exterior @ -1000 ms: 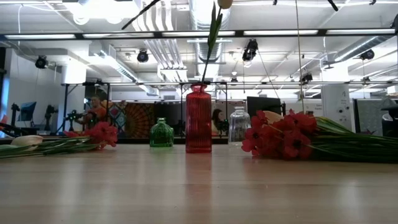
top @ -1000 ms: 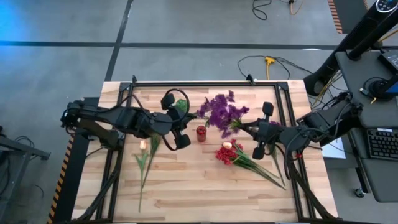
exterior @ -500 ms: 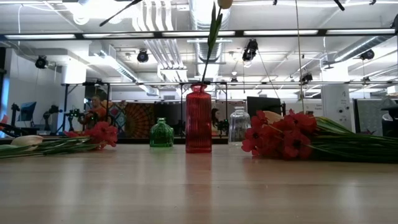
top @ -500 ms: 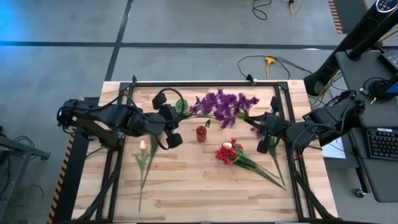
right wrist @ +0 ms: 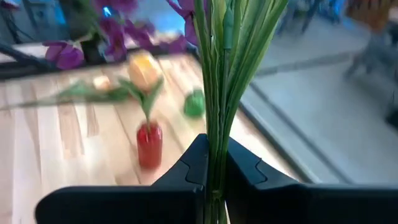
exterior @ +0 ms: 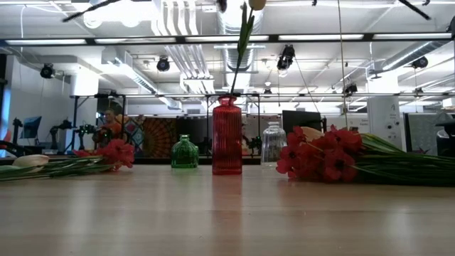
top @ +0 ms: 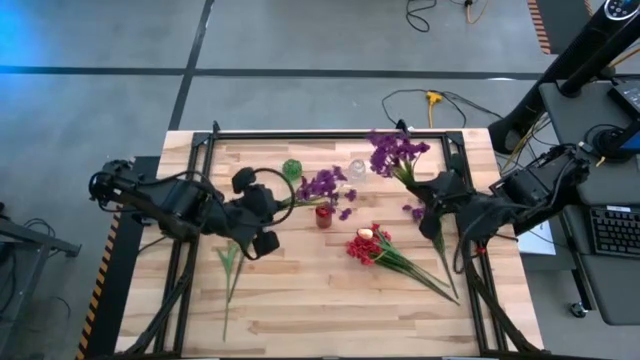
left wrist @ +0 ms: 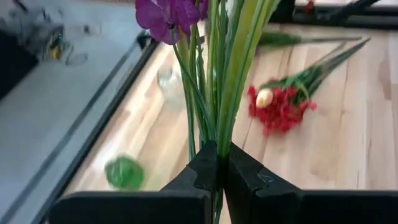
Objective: Sort flowers into vase by color
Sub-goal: Put the purple flowers into the transparent vase
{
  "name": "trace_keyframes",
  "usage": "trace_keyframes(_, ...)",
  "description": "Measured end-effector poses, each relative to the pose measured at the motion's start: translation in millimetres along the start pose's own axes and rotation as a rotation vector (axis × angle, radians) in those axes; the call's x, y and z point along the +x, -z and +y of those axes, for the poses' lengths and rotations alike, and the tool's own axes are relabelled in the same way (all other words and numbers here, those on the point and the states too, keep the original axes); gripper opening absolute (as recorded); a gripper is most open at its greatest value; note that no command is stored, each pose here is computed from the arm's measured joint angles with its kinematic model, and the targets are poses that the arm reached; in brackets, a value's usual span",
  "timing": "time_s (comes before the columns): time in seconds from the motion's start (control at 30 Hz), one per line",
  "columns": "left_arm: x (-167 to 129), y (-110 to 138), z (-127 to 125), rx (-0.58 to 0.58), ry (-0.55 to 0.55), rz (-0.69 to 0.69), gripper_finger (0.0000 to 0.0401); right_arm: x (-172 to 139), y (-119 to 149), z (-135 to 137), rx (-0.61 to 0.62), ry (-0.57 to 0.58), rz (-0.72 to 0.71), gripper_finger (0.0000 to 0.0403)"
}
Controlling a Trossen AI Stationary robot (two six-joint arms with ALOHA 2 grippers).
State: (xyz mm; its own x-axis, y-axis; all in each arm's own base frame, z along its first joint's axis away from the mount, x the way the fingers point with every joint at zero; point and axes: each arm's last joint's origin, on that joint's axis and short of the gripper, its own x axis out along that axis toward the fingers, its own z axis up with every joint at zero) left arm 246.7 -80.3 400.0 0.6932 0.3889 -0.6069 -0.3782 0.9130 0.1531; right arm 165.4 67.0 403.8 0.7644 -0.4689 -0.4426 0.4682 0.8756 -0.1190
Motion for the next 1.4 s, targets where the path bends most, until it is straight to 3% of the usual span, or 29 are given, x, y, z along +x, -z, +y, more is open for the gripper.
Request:
trace_keyframes(0.23, -3, 25, -18, -0.056, 0.021, 0.195, 0.0, 7, 28, -3, 0.084, 0.107, 0.265, 0.002)
trace_keyframes(0.4, -5, 46, -33, -0.109, -0.063, 0.315, 0.0, 12, 34, 2, 0.072, 0.163, 0.336, 0.002)
trace_keyframes(0.67, -19, 69, -46, -0.157, -0.067, 0.391, 0.0, 16, 36, 7, 0.063, 0.161, 0.359, 0.002)
trace_keyframes(1.1, 22, 138, -53, -0.112, -0.173, 0.631, 0.0002, 20, 36, 11, 0.124, 0.172, 0.299, 0.002)
trace_keyframes(1.4, 34, 162, -49, -0.088, -0.2, 0.753, 0.008, 25, 23, 10, 0.124, 0.155, 0.186, 0.002)
